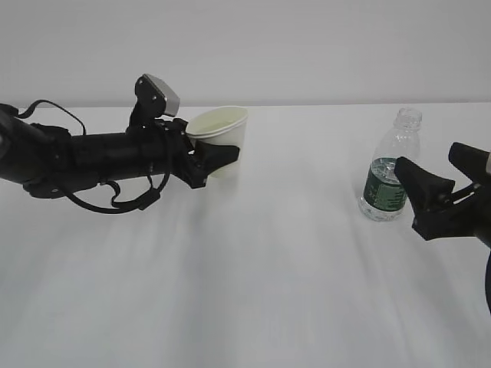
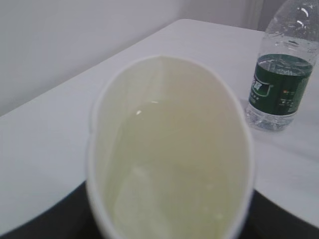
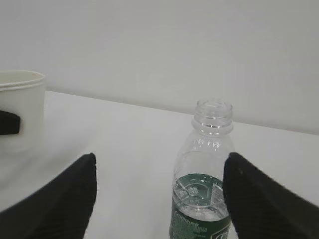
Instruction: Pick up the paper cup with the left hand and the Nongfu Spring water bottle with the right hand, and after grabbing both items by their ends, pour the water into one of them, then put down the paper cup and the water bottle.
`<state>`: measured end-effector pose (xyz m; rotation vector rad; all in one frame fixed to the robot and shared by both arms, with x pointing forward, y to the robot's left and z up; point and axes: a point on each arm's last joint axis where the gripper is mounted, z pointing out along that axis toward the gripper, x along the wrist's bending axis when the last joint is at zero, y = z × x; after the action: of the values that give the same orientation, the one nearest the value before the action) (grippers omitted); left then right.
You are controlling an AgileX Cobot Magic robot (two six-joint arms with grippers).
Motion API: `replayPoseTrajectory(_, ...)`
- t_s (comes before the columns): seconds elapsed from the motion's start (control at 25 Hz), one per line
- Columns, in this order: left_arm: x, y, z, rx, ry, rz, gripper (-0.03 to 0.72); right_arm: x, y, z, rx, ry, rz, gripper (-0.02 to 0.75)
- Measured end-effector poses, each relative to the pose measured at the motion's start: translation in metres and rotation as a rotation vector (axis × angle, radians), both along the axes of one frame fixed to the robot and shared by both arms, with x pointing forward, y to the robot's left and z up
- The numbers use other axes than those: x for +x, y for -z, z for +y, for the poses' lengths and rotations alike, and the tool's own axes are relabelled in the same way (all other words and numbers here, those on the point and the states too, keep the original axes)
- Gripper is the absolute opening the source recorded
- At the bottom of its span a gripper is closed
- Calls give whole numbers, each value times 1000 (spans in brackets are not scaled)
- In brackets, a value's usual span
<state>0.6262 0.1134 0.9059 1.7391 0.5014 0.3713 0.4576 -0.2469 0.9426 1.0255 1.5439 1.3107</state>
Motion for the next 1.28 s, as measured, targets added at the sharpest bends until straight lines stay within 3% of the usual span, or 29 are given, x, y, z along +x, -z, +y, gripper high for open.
replayPoseTrajectory(0.24,6,1,17,4,-34,-8,384,0,0,0,0,0,0,589)
replayPoseTrajectory(0.56,-1,8,22,7,-25,-13,384,-2,1,0,-1,0,7,589)
replayPoseTrajectory(1.28,-14,29,54,3,-158,28,382,-2,2,0,-1,0,9,589)
